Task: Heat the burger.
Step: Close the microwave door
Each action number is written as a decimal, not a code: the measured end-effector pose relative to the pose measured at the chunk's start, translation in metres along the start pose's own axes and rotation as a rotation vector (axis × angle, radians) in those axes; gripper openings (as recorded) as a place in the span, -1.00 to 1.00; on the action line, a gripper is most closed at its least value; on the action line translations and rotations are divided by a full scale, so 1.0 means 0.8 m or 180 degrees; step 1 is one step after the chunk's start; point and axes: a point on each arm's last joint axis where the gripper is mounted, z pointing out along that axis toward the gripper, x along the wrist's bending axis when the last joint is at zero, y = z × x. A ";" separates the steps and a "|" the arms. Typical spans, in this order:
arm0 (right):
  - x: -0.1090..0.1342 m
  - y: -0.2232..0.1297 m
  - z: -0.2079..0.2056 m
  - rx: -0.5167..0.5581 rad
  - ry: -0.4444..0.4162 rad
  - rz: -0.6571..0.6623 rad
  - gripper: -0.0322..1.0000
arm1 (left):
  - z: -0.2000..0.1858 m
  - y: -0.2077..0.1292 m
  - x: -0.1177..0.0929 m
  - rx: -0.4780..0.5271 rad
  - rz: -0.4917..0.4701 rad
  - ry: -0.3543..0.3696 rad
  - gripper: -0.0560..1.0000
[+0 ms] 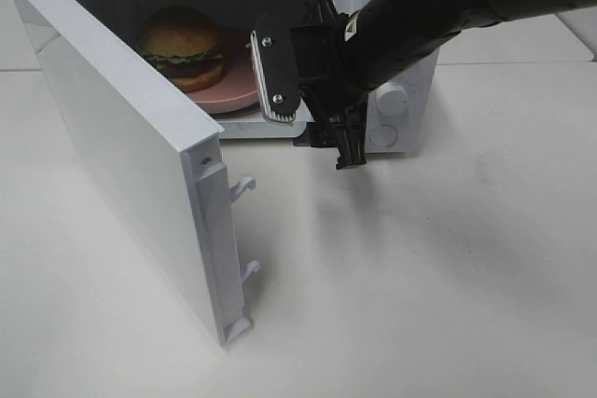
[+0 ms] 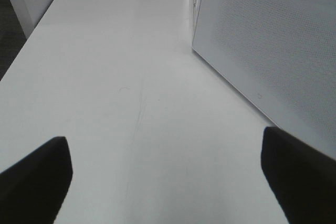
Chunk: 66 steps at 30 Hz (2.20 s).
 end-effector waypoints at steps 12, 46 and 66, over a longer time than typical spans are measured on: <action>0.034 -0.014 -0.044 0.0030 0.0038 0.0409 0.48 | 0.000 0.000 0.000 0.0000 0.0000 0.0000 0.79; 0.127 -0.051 -0.197 0.0901 0.0392 0.3768 0.48 | 0.000 0.000 0.000 0.0000 0.0000 0.0000 0.79; 0.154 -0.059 -0.268 0.1015 0.0411 0.3959 0.48 | 0.000 0.000 0.000 0.0000 0.0000 0.0000 0.79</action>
